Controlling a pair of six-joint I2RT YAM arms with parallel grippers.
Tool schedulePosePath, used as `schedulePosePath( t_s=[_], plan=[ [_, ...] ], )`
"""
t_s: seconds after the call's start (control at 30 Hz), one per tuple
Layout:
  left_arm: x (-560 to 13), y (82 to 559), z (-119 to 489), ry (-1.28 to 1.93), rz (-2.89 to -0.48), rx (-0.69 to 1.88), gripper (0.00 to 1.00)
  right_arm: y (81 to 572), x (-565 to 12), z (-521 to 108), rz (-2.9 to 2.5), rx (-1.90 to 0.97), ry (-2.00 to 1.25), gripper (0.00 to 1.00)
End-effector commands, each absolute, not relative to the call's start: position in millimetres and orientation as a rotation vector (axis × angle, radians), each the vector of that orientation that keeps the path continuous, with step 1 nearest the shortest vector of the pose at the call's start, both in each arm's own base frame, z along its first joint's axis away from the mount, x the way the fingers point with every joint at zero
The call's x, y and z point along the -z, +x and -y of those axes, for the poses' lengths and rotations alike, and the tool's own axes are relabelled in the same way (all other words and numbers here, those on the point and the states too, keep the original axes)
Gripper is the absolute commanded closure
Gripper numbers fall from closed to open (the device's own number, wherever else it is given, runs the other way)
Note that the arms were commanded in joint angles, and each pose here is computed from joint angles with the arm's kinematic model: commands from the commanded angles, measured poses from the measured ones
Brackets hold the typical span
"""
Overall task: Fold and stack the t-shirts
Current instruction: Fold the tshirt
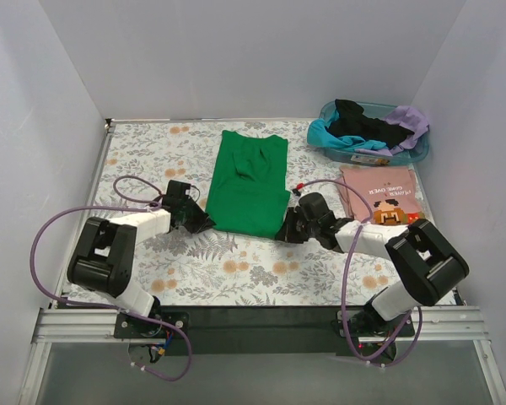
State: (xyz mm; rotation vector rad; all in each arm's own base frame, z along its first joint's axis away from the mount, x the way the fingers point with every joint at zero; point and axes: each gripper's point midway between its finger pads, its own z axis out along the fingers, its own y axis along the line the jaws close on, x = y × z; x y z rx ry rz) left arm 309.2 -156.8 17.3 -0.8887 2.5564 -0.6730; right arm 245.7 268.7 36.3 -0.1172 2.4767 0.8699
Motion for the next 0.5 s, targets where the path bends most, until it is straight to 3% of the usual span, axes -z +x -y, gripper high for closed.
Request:
schedulePosePath(
  t_s=[0.0, 0.23, 0.47],
  plan=[
    [7, 273, 141, -0.92, -2.636, 0.556, 1.0, 242, -35, -271, -2.461, -0.918, -0.106, 0.99],
    [5, 215, 131, -0.928, -2.587, 0.601, 1.0, 181, -17, -240, -2.532, -0.976, -0.143, 0.99],
    [1, 149, 140, -0.972, -2.567, 0.8, 1.0, 126, -24, -237, -2.552, -0.98, -0.264, 0.99]
  ],
)
